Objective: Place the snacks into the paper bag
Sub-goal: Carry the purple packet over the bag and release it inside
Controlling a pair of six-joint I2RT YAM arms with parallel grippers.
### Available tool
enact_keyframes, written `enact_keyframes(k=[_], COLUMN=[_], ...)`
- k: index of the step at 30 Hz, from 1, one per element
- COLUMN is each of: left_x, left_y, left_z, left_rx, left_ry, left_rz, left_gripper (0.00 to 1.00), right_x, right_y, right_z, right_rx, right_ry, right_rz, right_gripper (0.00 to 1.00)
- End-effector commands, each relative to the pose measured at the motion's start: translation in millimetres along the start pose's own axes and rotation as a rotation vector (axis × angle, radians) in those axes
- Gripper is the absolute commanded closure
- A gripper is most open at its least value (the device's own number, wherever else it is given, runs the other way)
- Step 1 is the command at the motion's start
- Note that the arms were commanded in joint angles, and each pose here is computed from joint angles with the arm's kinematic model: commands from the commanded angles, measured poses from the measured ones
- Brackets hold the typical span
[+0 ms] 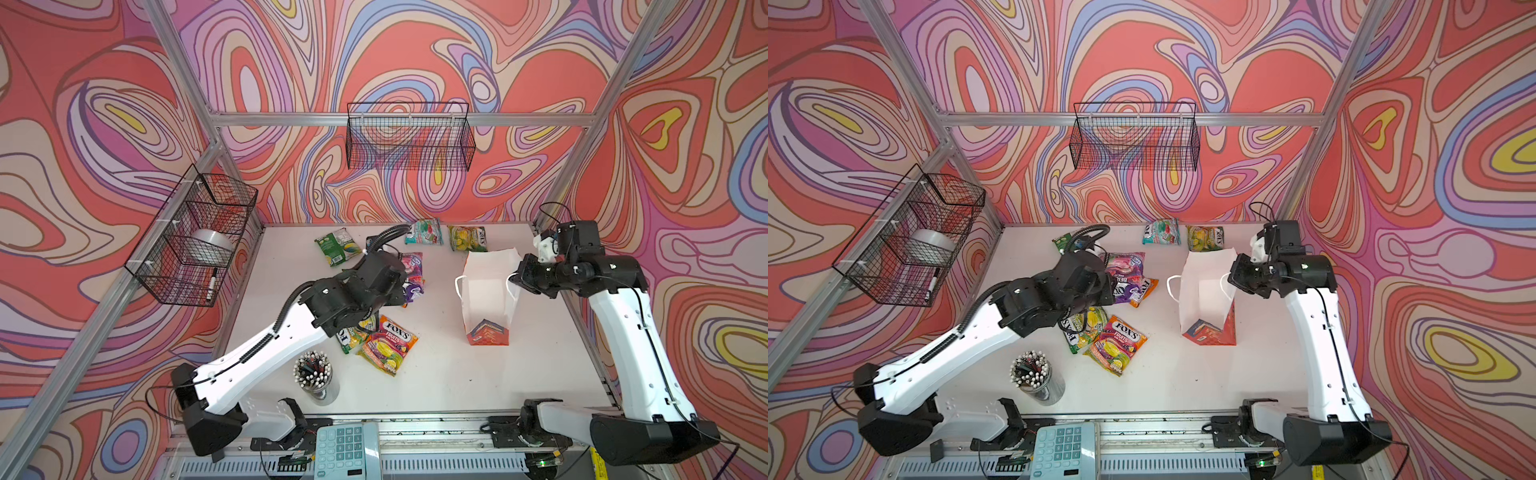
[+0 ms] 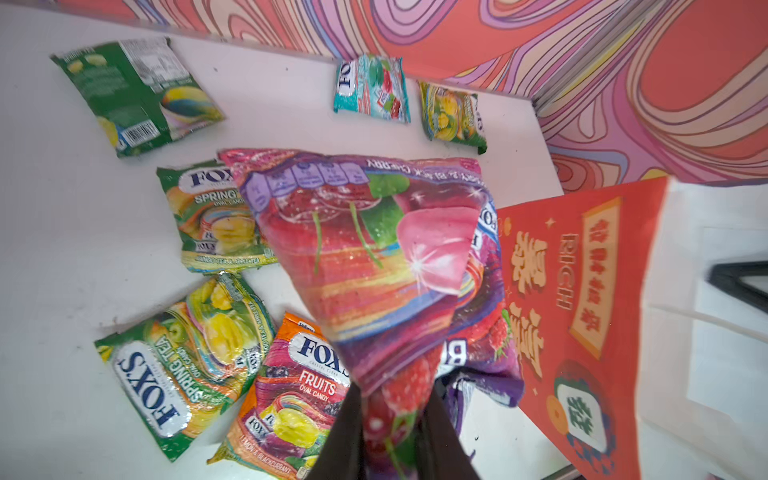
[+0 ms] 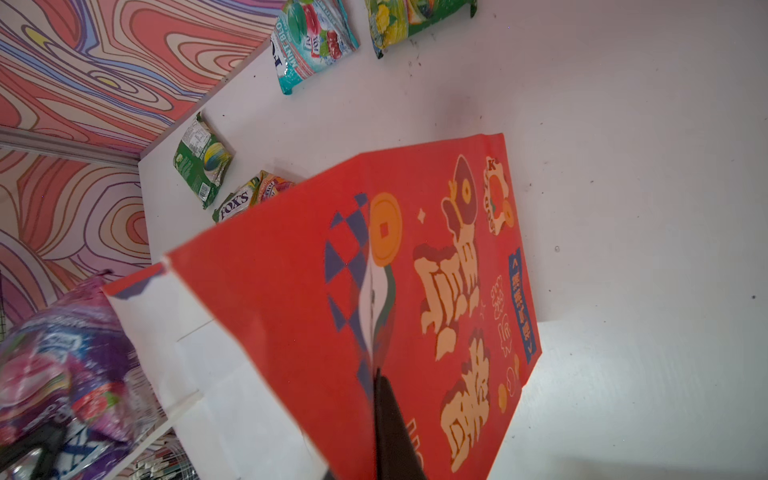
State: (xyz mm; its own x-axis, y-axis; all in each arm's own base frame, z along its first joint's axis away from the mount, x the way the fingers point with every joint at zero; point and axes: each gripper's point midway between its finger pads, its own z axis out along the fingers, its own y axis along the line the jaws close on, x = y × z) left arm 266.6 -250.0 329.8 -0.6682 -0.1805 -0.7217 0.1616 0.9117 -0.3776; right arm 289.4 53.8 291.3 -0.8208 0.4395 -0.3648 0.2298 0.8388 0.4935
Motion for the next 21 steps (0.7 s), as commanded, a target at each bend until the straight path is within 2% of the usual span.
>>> enact_keyframes(k=[1,8,12,17,21], left_x=[-35,-73,-83,-70,-50], left_y=[-8,-61,-104,-148,-159], left_z=[-37,-92,-110,-100,-74], left_rx=[0.054,0.247,0.359,0.396,0.336], left_ry=[-0.101,-0.205,-0.239,-0.213,-0.179], left_rz=[0.069,0.155,0.209,0.288,0.324], left_gripper=[0.80,0.81,0.81,0.82,0.82], right_x=[0,3,14,16,21], right_y=[17,41,55,53,47], right_z=[-8,3,21,35,49], right_rx=[-0.066,-0.132,-0.141,-0.118,-0.104], right_ry=[0.022,0.076,0.117,0.148,0.180], right_rz=[0.033,0.072,0.075,0.070,0.067], right_gripper=[1.00,1.00,1.00,1.00,1.00])
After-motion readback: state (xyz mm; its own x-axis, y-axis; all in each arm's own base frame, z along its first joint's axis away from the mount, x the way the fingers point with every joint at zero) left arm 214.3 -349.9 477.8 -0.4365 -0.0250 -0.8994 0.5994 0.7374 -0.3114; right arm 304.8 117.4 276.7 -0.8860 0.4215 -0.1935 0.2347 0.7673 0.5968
